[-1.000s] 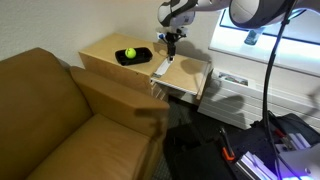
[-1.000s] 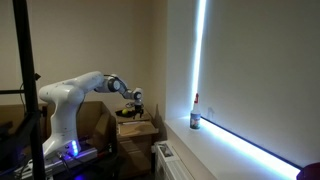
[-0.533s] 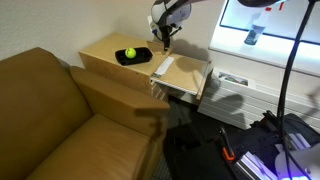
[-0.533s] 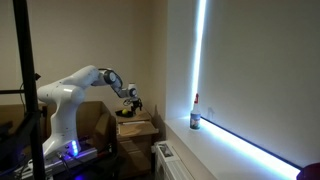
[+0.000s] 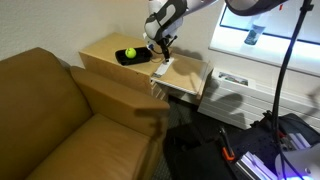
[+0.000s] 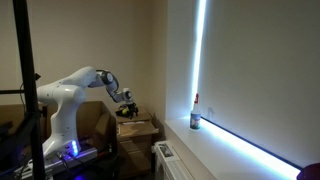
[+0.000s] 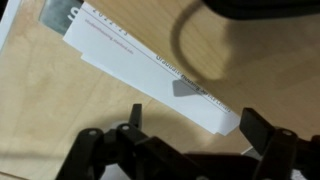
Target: Put the green ball on the black dish and then close the sliding drawer
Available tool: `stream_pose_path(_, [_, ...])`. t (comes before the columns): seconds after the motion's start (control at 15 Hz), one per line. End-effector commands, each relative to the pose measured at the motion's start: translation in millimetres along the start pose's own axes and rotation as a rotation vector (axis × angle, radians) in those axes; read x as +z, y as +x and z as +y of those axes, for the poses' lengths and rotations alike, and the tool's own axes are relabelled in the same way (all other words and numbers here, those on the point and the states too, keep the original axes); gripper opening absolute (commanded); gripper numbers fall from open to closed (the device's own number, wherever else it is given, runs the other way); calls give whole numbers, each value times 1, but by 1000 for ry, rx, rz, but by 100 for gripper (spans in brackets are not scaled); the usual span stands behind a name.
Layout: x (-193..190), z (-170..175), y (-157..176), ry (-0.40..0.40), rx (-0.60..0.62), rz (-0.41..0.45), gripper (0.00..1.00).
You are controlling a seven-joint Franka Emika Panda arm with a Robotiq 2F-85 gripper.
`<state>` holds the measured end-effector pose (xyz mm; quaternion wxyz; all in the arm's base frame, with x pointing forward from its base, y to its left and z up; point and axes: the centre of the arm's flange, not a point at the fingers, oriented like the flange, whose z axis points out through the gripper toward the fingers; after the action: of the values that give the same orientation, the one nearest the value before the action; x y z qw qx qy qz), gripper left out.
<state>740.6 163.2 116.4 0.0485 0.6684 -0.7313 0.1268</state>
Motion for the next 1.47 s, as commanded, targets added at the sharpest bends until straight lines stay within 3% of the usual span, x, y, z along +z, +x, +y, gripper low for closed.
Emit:
stream_pose_path(0.0, [-31, 19, 35, 98, 110, -65, 100])
stream_pose_path(0.07, [-37, 20, 40, 131, 142, -52, 100])
stream_pose_path(0.13, [-16, -9, 12, 95, 84, -46, 100])
stream_pose_path(0.33, [-28, -9, 29, 121, 128, -52, 100])
stream_pose_path(0.47, [-51, 12, 45, 275, 170, -123, 100])
stream_pose_path(0.6, [-65, 31, 64, 368, 216, -210, 100])
stream_pose_path(1.0, [-96, 66, 82, 750, 163, -353, 100])
stream_pose_path(1.2, [-100, 71, 72, 719, 68, -346, 100])
stream_pose_path(1.4, [-60, 44, 35, 529, 42, -259, 100])
